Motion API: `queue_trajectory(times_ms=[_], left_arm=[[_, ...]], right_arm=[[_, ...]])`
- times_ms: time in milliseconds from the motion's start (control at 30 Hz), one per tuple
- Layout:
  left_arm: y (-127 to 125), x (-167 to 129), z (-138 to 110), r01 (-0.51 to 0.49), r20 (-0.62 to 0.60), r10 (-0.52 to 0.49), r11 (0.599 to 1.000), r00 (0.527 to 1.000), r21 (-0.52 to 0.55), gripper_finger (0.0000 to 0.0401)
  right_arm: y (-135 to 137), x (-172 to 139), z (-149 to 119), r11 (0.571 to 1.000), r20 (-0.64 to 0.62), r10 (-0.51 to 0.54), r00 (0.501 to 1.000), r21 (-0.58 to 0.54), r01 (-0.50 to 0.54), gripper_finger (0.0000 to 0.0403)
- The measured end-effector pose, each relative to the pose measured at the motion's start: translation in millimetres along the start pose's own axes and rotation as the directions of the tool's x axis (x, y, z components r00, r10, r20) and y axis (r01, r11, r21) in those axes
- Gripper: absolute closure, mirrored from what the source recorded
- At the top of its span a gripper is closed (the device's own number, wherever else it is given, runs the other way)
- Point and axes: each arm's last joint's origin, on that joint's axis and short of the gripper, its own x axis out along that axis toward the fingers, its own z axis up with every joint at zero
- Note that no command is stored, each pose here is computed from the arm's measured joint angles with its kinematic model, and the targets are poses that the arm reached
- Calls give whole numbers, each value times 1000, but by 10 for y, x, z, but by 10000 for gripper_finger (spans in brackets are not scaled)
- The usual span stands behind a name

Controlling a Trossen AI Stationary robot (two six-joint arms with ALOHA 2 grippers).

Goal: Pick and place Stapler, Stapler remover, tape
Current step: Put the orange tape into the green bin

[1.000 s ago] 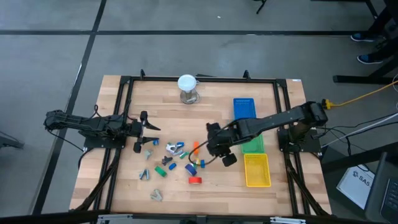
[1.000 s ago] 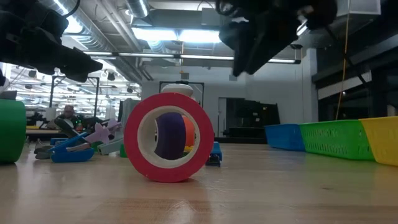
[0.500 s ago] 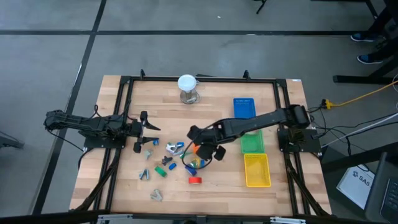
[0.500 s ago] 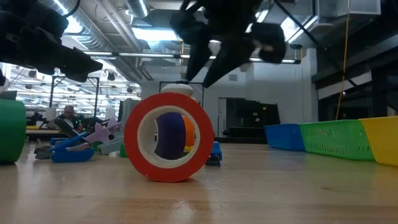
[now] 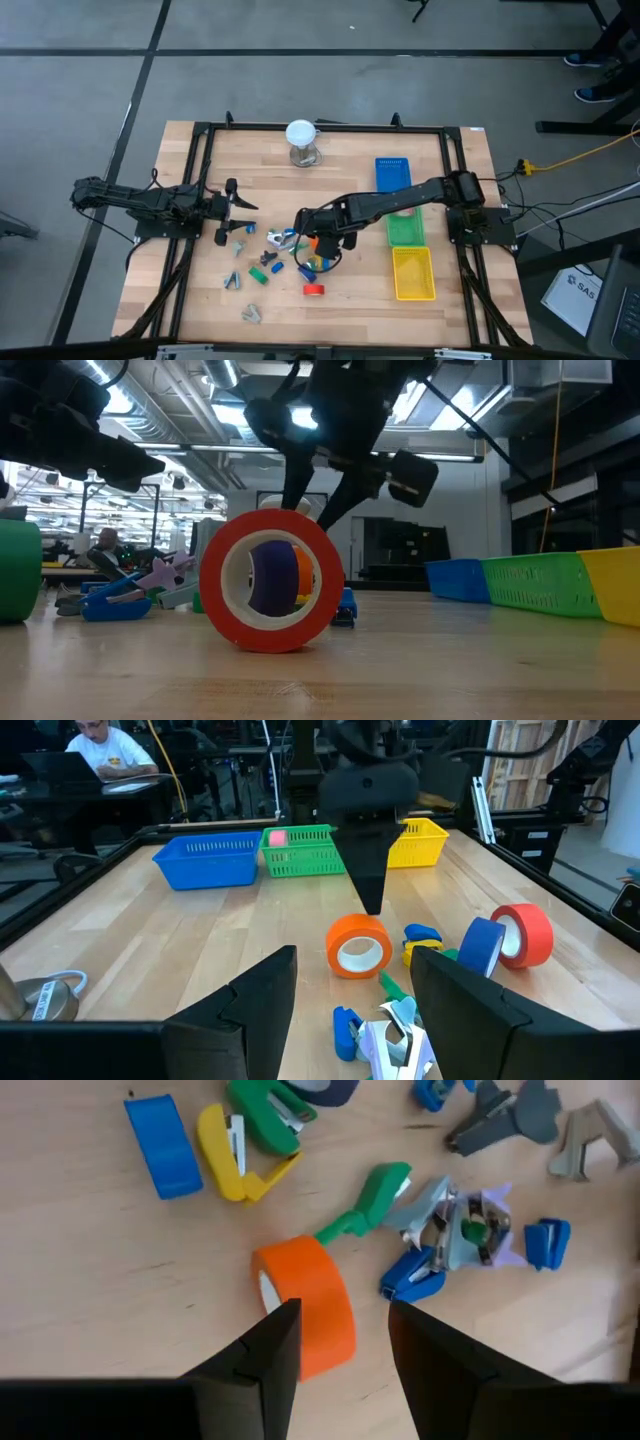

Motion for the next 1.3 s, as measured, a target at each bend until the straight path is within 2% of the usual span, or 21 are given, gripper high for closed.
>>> queue_trajectory(times_ms=[167, 400, 500, 600, 700, 800, 867, 933, 1000, 1067, 1133, 1200, 1233, 1300], left_arm=[[0, 0, 0, 0, 0, 0, 1000, 1000, 0, 205], [0, 0, 0, 0, 0, 0, 1000, 1000, 0, 205], [0, 0, 0, 0, 1, 0, 1000, 1000, 0, 205], [0, 0, 0, 0, 0, 0, 1000, 1000, 0, 205], [0, 0, -1, 0, -1, 0, 1000, 1000, 0, 205], [0, 0, 0, 0, 0, 0, 1000, 1000, 0, 205], [0, 0, -1, 0, 0, 0, 1000, 1000, 0, 205], [0, 0, 0, 0, 0, 0, 1000, 1000, 0, 205], [0, 0, 0, 0, 0, 0, 1000, 1000, 0, 205], [0, 0, 0, 0, 0, 0, 1000, 1000, 0, 205], [0, 0, -1, 0, 0, 0, 1000, 1000, 0, 205], [0, 0, -1, 0, 0, 0, 1000, 1000, 0, 205], [0, 0, 0, 0, 0, 0, 1000, 1000, 0, 205], [0, 0, -1, 0, 0, 0, 1000, 1000, 0, 205]], right_arm=[[11, 113, -60, 1000, -13, 24, 1000, -6, -24, 244], [12, 196, -130, 996, -24, 39, 999, -80, -40, 244], [4, 239, -154, 997, -25, 34, 999, -69, -36, 244], [-1, 240, -161, 1000, -25, 31, 999, -1, -31, 244], [-14, 197, -157, 991, -25, 18, 1000, 136, -14, 244], [-54, 64, -131, 952, -14, -21, 1000, 305, 24, 244], [-80, -27, -123, 909, -4, -46, 999, 415, 43, 244], [-104, -94, -116, 842, 5, -70, 998, 537, 56, 244], [-139, -129, -112, 734, 7, -107, 994, 676, 74, 244], [-195, -137, -151, 573, -14, -159, 987, 813, 104, 244], [-246, -141, -240, 370, -87, -205, 975, 915, 159, 244], [-277, -132, -339, 174, -199, -233, 952, 954, 242, 244], [-281, -124, -391, 95, -259, -236, 937, 953, 288, 244], [-285, -121, -451, -35, -336, -240, 911, 940, 338, 244]])
